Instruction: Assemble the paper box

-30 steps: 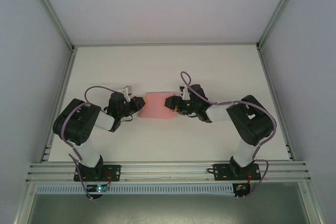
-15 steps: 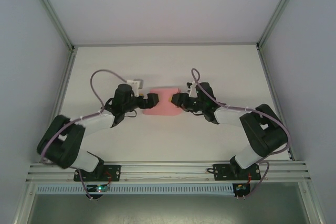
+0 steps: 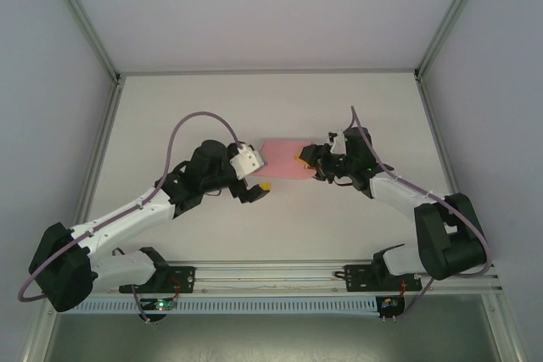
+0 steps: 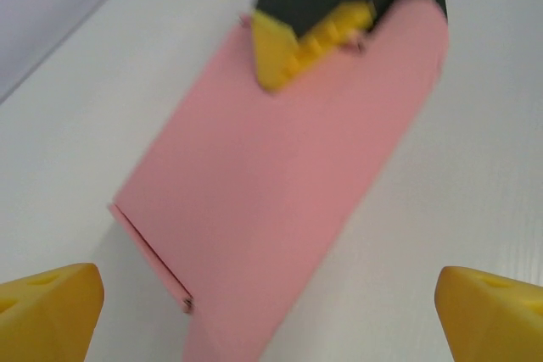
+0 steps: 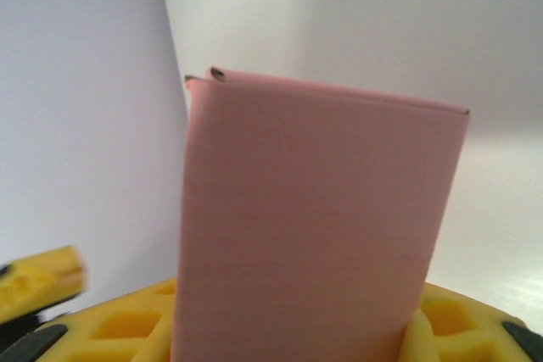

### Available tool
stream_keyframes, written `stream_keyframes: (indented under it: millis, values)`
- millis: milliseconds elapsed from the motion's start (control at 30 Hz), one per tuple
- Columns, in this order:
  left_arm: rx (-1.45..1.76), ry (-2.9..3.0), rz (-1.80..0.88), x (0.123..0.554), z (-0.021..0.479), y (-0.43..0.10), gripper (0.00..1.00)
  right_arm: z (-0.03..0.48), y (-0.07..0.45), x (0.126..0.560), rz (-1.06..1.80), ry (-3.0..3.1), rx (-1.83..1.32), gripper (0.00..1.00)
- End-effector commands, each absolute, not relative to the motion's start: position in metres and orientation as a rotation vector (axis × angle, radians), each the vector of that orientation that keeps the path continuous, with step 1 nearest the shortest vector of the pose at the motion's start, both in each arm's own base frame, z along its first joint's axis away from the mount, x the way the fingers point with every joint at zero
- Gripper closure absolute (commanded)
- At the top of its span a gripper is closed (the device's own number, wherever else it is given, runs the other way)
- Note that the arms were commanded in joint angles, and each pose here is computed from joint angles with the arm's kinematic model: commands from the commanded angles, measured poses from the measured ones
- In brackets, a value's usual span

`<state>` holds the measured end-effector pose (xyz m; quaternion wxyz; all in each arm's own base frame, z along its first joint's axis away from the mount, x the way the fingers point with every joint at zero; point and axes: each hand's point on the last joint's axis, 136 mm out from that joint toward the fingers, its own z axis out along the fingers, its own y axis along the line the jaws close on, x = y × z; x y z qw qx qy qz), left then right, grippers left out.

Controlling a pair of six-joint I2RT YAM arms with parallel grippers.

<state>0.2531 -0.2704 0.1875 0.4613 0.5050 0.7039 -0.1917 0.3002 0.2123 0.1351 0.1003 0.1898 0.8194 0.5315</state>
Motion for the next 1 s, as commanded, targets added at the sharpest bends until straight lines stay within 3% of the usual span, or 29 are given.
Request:
stream_keyframes:
  millis: [0,467,633,867,967]
  values:
    - [1.417,1.645,-0.351,0.246,0.181,-0.269,0.0,0.156,0.219,0.285,1.761,2.451,0.633,0.68]
    - [1.459,1.577,-0.048,0.281,0.162,-0.275,0.01,0.172,0.222,0.271,1.858,2.447,0.786,0.69]
    - [1.464,1.534,-0.04,0.283,0.172,-0.285,0.15,0.162,0.227,0.26,1.875,2.5,0.789,0.67]
    - [1.466,1.513,-0.021,0.281,0.18,-0.281,0.44,0.159,0.225,0.255,1.862,2.493,0.774,0.6]
    - [1.479,1.521,-0.025,0.278,0.18,-0.28,0.49,0.161,0.225,0.251,1.856,2.487,0.749,0.57]
